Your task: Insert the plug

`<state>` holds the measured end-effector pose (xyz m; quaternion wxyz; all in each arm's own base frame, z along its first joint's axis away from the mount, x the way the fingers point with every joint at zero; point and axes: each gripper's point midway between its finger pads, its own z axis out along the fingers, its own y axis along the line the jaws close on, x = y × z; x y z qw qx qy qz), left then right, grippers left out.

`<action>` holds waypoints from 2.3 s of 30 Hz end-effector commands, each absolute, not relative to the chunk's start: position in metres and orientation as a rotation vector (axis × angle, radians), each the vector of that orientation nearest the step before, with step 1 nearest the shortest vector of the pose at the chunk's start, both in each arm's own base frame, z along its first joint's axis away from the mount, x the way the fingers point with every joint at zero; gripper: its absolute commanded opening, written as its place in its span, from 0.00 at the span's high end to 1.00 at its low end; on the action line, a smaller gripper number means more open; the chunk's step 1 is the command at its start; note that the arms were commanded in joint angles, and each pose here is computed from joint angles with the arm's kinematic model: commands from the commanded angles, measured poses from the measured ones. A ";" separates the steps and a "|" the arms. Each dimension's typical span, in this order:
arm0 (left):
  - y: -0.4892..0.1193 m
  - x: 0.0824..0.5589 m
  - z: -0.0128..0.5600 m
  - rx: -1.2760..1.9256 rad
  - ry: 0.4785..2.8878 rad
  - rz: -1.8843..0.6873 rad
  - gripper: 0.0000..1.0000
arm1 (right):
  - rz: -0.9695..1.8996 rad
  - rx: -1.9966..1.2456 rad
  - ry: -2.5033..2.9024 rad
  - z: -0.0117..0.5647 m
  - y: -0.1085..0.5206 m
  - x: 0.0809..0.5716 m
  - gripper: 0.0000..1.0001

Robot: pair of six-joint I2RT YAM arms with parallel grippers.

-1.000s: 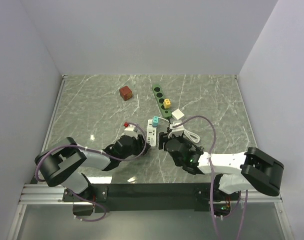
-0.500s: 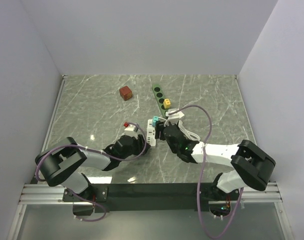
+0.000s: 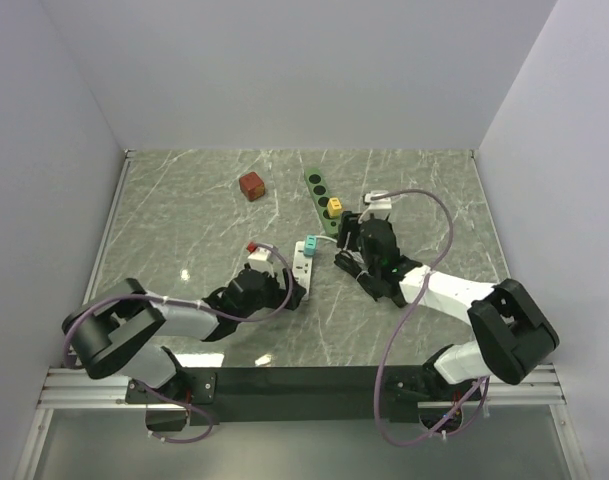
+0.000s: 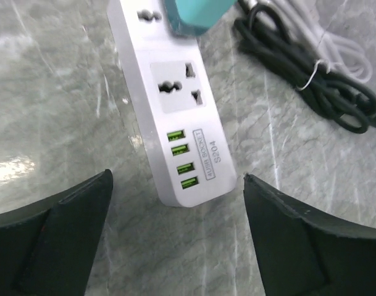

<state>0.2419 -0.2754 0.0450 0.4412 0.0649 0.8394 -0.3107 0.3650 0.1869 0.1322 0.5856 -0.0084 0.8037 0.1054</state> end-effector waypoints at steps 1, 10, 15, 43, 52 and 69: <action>-0.270 0.253 0.071 0.136 2.010 -0.744 0.06 | 0.257 -0.034 1.865 0.144 0.177 0.384 0.29; -0.234 0.277 0.111 0.033 1.901 -0.719 0.01 | 0.278 -0.047 1.957 0.125 0.156 0.403 0.28; -0.185 0.319 0.136 -0.115 1.818 -0.666 0.01 | 0.265 -0.057 2.043 0.106 0.161 0.415 0.28; -0.105 0.398 0.212 -0.150 1.660 -0.657 0.01 | 0.146 -0.010 2.346 0.052 0.157 0.435 0.12; -0.104 0.394 0.213 -0.138 1.651 -0.677 0.00 | 0.180 0.024 2.464 0.031 0.152 0.413 0.09; -0.103 0.394 0.210 -0.135 1.657 -0.697 0.01 | 0.274 0.060 2.557 0.016 0.148 0.381 0.11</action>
